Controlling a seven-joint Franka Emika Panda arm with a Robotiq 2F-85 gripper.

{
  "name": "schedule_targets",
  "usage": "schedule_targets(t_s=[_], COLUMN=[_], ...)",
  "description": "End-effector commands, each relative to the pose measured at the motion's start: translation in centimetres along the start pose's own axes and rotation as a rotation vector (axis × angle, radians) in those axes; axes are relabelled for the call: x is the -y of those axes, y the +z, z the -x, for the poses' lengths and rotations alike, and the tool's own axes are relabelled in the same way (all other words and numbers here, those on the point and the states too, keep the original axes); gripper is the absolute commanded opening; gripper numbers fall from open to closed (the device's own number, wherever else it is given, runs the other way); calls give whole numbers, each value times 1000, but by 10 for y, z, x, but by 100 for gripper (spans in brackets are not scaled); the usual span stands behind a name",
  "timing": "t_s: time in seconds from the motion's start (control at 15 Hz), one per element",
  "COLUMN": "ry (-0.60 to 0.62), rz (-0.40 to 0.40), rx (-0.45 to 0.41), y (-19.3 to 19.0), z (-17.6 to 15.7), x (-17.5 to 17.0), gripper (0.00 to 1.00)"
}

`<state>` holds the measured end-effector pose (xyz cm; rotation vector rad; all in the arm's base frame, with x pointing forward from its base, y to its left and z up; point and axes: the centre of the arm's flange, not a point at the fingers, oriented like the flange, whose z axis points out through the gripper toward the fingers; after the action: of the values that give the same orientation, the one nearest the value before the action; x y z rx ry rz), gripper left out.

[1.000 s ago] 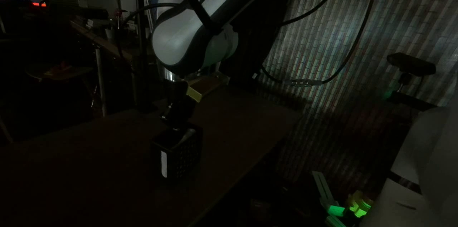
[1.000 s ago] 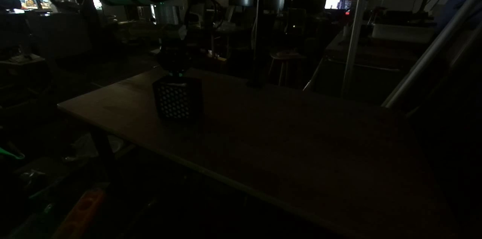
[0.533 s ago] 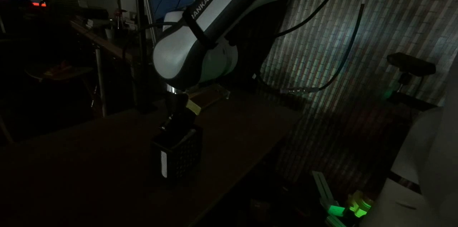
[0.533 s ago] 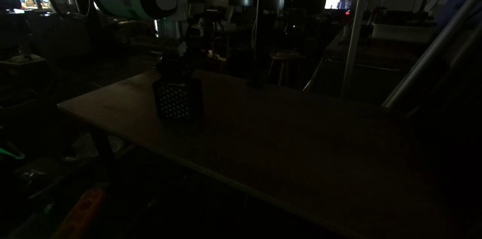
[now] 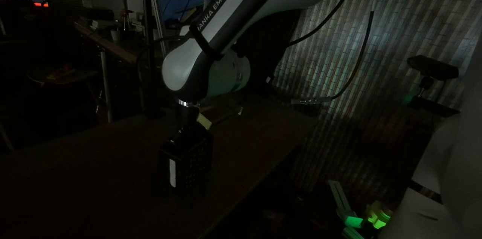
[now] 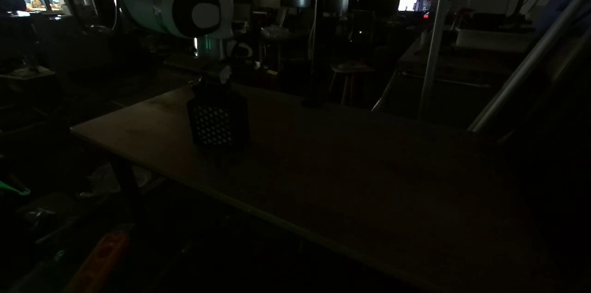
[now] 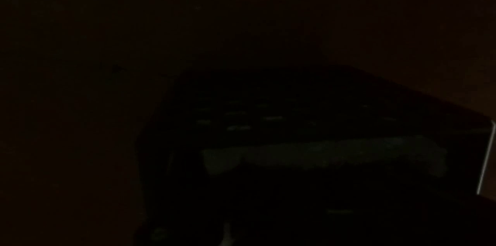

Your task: Pick up the towel and put it in the box

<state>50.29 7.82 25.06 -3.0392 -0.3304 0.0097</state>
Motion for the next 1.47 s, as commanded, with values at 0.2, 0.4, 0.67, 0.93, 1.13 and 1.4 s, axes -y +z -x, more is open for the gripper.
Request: schedule_targets(t_s=[0.2, 0.4, 0.67, 0.93, 1.13, 1.4], ry=[14, 27, 48, 59, 49, 31], rz=[-38, -46, -71, -81, -57, -21], rx=[-38, -50, -67, -74, -66, -53], y=[11, 16, 28, 29, 15, -6], z=[7, 10, 12, 18, 23, 32], x=[-1, 1, 9, 19, 20, 21], gripper=[12, 13, 12, 13, 13, 13])
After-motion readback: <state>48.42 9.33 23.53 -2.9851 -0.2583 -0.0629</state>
